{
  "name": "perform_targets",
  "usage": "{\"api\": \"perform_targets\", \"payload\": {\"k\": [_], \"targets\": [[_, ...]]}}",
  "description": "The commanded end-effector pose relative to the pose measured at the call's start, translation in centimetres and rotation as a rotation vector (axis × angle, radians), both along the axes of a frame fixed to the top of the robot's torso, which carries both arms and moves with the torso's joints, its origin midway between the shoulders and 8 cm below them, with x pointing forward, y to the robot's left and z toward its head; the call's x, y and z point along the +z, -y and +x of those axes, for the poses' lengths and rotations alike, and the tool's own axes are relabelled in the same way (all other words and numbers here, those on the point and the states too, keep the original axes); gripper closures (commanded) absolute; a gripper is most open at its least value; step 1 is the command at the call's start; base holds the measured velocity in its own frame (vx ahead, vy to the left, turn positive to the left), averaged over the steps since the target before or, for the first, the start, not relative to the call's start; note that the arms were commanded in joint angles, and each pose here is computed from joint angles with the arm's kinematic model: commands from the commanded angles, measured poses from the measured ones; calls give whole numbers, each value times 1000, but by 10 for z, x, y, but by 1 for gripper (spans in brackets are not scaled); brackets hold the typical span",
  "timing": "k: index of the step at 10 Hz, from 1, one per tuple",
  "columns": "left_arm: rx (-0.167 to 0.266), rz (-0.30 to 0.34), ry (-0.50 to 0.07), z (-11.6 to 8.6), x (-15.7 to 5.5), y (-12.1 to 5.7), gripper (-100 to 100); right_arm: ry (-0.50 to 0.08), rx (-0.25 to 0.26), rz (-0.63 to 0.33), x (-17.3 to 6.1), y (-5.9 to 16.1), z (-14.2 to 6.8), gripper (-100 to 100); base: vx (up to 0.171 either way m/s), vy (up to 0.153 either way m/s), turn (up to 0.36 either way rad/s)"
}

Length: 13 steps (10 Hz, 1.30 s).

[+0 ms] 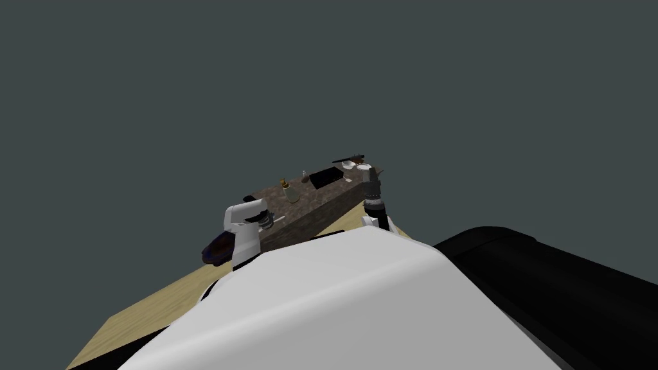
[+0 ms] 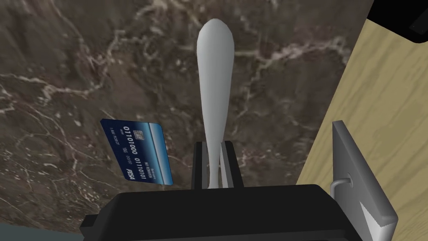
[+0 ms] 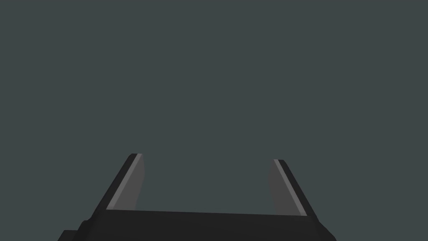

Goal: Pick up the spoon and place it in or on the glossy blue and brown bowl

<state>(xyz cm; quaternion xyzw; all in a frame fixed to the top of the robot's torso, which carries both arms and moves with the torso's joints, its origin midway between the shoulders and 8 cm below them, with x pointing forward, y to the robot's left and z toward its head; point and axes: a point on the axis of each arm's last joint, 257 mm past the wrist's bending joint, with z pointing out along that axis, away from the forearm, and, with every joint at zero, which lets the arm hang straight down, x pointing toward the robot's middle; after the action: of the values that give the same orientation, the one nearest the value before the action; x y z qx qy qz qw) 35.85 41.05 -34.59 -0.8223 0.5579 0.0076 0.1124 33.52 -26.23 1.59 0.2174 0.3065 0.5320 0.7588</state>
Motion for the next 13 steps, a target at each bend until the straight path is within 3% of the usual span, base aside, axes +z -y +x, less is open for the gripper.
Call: {"api": "perform_targets", "payload": {"k": [1,2,3,4,7,8,9,13], "targets": [[0,0,0,0,0,0,100,0,0,0,0,0,0,0,0,0,0],[0,0,0,0,0,0,100,0,0,0,0,0,0,0,0,0,0],[0,0,0,0,0,0,0,0,0,0,0,0,0,0,0,0,0],[1,0,1,-2,8,0,100,0,0,0,0,0,0,0,-2,-3,-15],[3,1,3,-3,15,0,100,0,0,0,0,0,0,0,-2,-3,-9],[3,0,1,-3,15,0,0,0,0,0,0,0,0,0,0,0,0],[-11,14,33,7,20,-4,100,0,0,0,0,0,0,0,-32,-6,-15],[-85,62,74,39,40,-15,100,0,0,0,0,0,0,0,-106,-2,-75]]}}
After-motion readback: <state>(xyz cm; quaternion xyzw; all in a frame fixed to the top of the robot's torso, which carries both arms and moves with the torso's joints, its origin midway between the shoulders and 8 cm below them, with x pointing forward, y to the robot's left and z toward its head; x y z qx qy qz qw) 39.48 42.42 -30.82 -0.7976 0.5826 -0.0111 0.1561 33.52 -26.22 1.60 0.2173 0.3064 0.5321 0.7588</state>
